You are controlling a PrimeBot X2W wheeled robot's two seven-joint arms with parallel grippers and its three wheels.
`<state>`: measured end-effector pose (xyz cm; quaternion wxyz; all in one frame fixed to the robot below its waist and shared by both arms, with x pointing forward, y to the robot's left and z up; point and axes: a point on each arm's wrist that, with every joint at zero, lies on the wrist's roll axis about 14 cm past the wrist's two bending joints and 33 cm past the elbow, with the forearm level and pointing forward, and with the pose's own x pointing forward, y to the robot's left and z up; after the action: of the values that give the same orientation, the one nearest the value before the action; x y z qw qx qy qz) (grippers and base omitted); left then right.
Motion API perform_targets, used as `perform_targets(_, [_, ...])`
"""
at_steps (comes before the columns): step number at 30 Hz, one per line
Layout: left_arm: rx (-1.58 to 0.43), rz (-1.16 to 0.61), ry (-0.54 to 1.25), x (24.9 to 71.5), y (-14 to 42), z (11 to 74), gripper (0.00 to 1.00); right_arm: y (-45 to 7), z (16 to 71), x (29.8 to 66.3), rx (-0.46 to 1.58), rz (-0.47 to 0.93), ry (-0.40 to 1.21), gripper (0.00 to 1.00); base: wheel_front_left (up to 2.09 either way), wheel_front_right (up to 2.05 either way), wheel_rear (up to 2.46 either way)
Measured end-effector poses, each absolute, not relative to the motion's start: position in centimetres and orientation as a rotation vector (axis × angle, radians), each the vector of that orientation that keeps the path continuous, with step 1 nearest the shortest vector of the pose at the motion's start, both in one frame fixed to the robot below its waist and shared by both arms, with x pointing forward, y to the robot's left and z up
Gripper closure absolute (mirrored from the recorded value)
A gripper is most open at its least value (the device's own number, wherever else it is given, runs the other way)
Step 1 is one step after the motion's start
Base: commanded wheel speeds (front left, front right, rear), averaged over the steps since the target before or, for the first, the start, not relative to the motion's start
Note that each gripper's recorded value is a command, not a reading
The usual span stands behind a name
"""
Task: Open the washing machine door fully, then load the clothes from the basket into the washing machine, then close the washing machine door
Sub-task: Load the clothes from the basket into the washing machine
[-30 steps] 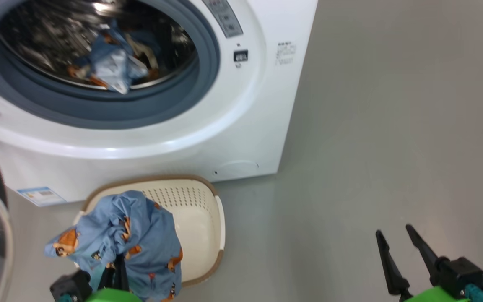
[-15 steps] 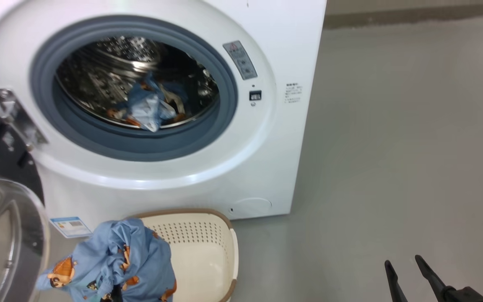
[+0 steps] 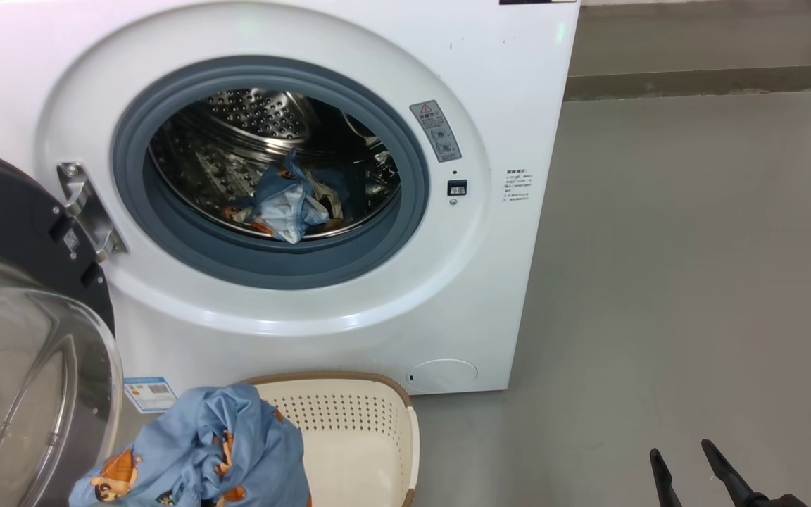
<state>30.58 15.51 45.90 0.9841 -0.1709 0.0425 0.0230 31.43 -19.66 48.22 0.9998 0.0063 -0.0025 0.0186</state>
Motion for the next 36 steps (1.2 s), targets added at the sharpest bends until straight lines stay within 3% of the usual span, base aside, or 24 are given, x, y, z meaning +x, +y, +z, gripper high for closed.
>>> perform_targets(17, [-0.328, -0.054, 0.092, 33.4, 12.8, 46.3, 1.00, -20.2, 46.6, 31.0, 0.034, -0.001, 0.050, 0.00, 0.00, 0.00, 0.00])
perform_targets(25, [-0.307, -0.100, 0.062, 39.5, 11.2, 47.1, 1.00, -20.0, 46.4, 33.0, 0.061, -0.004, 0.059, 0.00, 0.00, 0.00, 0.00])
perform_targets(36, [-0.240, -0.109, 0.009, 51.8, 10.7, 48.1, 1.00, -19.3, 46.4, 37.6, 0.106, 0.010, 0.048, 0.00, 0.00, 0.00, 0.00])
